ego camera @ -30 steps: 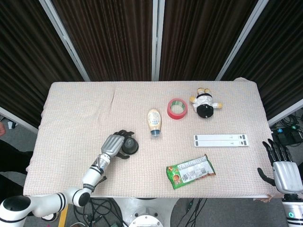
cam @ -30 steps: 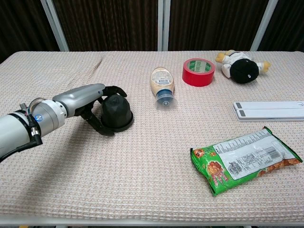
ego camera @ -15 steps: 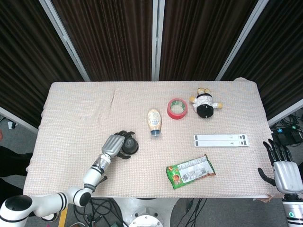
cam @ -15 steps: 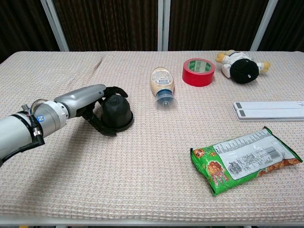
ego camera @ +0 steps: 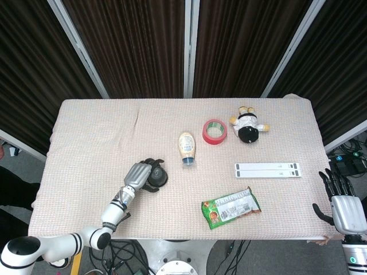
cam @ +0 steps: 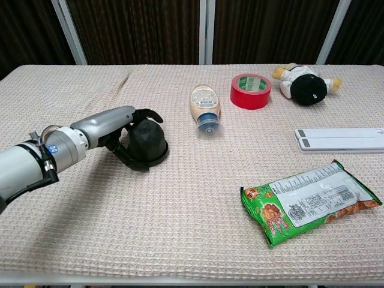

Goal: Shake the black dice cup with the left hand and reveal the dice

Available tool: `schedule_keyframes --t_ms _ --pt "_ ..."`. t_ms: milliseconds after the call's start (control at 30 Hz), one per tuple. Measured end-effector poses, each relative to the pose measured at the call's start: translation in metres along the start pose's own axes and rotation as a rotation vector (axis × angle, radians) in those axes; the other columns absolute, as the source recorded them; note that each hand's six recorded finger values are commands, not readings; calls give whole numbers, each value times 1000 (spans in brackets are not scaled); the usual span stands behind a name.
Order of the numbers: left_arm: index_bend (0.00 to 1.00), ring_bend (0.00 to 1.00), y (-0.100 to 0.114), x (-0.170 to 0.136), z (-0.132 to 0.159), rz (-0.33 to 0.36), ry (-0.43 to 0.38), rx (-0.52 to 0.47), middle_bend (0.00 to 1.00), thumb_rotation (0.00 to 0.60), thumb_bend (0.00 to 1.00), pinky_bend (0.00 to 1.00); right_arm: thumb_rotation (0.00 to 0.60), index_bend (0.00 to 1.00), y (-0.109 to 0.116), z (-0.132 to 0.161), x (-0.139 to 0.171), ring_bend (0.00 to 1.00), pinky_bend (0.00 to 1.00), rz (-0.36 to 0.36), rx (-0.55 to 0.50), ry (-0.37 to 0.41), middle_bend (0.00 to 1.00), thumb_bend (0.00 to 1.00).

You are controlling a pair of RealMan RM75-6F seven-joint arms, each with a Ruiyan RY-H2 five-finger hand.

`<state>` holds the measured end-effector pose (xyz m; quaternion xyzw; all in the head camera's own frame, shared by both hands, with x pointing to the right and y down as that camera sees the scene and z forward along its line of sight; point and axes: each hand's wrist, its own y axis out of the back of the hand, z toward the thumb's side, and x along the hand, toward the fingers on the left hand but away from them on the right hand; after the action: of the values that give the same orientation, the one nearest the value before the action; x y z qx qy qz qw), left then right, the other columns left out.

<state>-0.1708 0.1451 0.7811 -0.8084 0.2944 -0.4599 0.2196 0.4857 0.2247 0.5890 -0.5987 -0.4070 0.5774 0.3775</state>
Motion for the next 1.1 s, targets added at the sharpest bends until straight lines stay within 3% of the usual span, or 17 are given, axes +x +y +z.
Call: schedule_keyframes --t_ms 667,933,1100 --pt "288 268 12 0 0 68 0 -47 417 600 192 346 600 0 0 -1 0 0 42 0 -2 -2 0 203" --pt "354 298 49 -6 5 138 -22 -50 452 600 210 384 600 0 -2 -1 0 0 42 5 -4 -2 0 203" --pt "367 300 88 -6 8 194 -29 31 452 600 212 387 600 0 0 4 0 0 42 -9 -6 18 0 204"
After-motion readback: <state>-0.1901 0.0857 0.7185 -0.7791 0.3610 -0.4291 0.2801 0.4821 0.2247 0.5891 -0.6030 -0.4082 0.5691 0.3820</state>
